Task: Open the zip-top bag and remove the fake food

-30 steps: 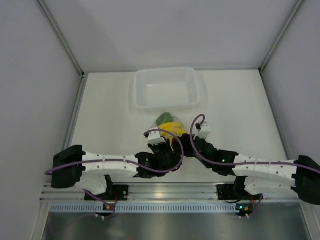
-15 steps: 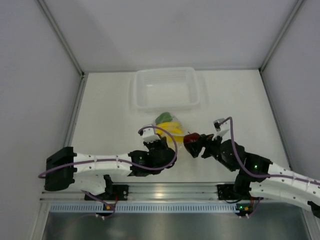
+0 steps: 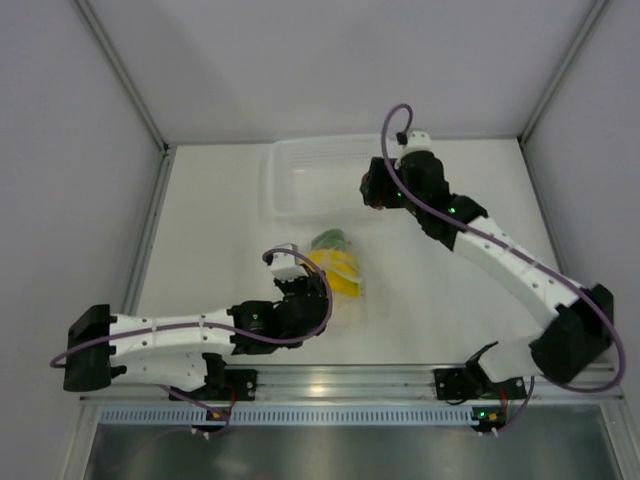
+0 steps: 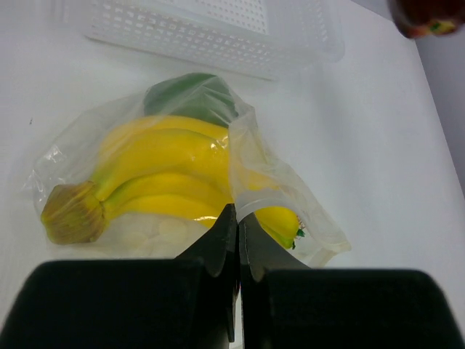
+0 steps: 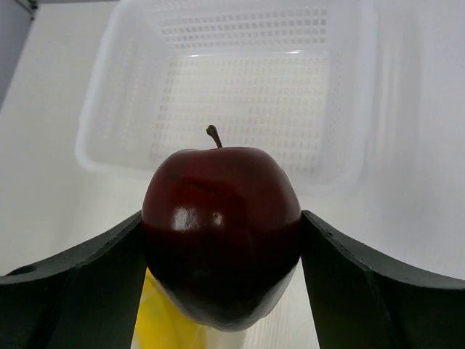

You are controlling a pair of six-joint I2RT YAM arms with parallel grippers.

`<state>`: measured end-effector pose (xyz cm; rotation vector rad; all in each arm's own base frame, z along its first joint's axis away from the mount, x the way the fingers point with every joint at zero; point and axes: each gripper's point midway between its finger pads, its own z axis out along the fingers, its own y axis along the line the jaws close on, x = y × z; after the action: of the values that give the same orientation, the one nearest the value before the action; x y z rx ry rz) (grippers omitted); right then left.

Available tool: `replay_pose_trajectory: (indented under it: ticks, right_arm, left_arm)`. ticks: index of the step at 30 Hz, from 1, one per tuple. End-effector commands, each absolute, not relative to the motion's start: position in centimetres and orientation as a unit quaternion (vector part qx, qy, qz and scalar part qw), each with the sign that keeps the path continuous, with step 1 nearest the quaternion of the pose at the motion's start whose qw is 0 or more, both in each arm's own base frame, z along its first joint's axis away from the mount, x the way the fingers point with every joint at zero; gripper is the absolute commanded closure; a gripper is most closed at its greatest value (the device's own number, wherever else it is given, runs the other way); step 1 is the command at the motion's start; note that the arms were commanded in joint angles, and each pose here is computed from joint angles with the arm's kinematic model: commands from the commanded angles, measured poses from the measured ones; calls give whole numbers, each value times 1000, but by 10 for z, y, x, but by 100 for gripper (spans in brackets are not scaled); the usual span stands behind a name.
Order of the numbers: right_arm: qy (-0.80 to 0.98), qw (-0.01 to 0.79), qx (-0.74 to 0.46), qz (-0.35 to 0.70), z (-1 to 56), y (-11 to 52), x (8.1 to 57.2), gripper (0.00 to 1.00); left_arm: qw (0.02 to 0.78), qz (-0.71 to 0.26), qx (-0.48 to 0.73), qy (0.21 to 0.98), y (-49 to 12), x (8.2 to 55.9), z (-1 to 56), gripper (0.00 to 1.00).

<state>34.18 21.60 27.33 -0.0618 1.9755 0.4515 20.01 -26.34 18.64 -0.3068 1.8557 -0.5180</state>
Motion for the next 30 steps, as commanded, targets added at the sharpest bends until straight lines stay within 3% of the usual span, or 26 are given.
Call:
replay_pose_trajectory:
  ticks: [1, 3, 5, 6, 8, 11, 12, 16, 17, 19, 26, 28, 30]
  right_arm:
    - [832, 523, -49, 178, 266, 238, 409, 68]
    - [827, 535, -35, 169, 278, 240, 443, 66]
    - [860, 492, -37, 128, 233, 243, 471, 64]
    - [853, 506, -33, 124, 247, 247, 487, 60]
    - [873, 476, -36, 100, 211, 253, 502, 54]
    - [870, 481, -35, 105, 202, 264, 521, 42]
    - [866, 487, -36, 110, 208, 267, 525, 34]
    - [861, 495, -40, 109, 218, 270, 532, 25]
    - [859, 499, -38, 112, 224, 269, 530, 7]
    - [845, 518, -39, 128, 251, 268, 522, 1]
    - [827, 542, -40, 145, 302, 248, 483, 1]
    - [812, 550, -49, 186, 333, 246, 453, 3]
    - [817, 522, -68, 237, 312, 252, 417, 8]
  left_arm:
    - [572, -215, -98, 786, -259, 202, 204, 100]
    - [562, -219, -82, 793, -260, 204, 204, 100]
    - [555, -228, -63, 798, -261, 204, 206, 100]
    - [544, -239, -52, 802, -266, 204, 207, 100]
    - [545, -239, -13, 804, -271, 204, 211, 100]
    - [543, -247, 31, 802, -280, 200, 221, 100]
    - [542, -250, 36, 801, -280, 199, 223, 100]
    - [536, -280, 55, 795, -283, 191, 235, 100]
    - [533, -283, 67, 794, -284, 189, 235, 100]
    - [527, -292, 91, 793, -291, 185, 237, 100]
    - [522, -304, 96, 791, -301, 185, 244, 100]
    - [526, -301, 69, 793, -300, 190, 247, 100]
    - [534, -294, 37, 792, -297, 198, 249, 100]
